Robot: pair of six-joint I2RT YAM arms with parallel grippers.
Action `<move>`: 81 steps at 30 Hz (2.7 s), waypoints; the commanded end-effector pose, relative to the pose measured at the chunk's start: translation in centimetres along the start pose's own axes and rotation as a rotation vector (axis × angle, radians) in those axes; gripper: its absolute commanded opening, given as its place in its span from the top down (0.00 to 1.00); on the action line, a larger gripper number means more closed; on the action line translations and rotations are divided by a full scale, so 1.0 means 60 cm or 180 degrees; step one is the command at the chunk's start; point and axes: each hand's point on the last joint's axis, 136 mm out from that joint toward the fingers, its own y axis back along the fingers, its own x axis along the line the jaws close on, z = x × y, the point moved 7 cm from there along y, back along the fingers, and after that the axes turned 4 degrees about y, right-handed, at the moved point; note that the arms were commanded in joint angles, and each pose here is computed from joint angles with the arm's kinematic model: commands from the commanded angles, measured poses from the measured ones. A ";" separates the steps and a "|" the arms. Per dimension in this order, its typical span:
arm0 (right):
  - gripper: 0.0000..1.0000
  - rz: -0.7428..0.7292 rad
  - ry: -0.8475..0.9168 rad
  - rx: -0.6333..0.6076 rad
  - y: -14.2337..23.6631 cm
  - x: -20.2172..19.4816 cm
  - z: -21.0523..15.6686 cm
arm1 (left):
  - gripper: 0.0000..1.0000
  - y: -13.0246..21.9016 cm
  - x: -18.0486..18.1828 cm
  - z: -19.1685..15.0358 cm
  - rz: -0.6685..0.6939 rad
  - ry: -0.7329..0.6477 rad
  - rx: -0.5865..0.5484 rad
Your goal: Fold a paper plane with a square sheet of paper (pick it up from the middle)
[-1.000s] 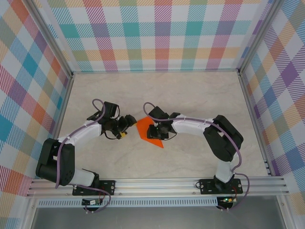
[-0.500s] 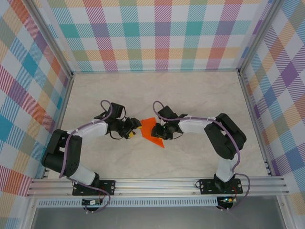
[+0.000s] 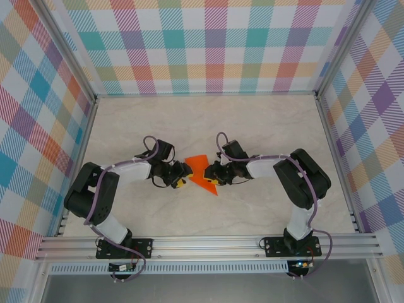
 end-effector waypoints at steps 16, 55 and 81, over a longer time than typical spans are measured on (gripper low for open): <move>0.66 0.0193 -0.0185 0.0096 -0.001 -0.020 0.002 | 0.69 -0.029 -0.030 0.006 -0.0292 -0.0109 0.0145; 0.37 -0.1565 0.3789 -0.1192 0.022 0.076 -0.100 | 0.99 -0.014 -0.077 -0.002 -0.0325 0.0135 0.0139; 0.88 -0.1715 0.3868 -0.1168 -0.022 0.057 -0.092 | 0.89 0.016 -0.092 0.002 -0.0306 0.0141 0.0027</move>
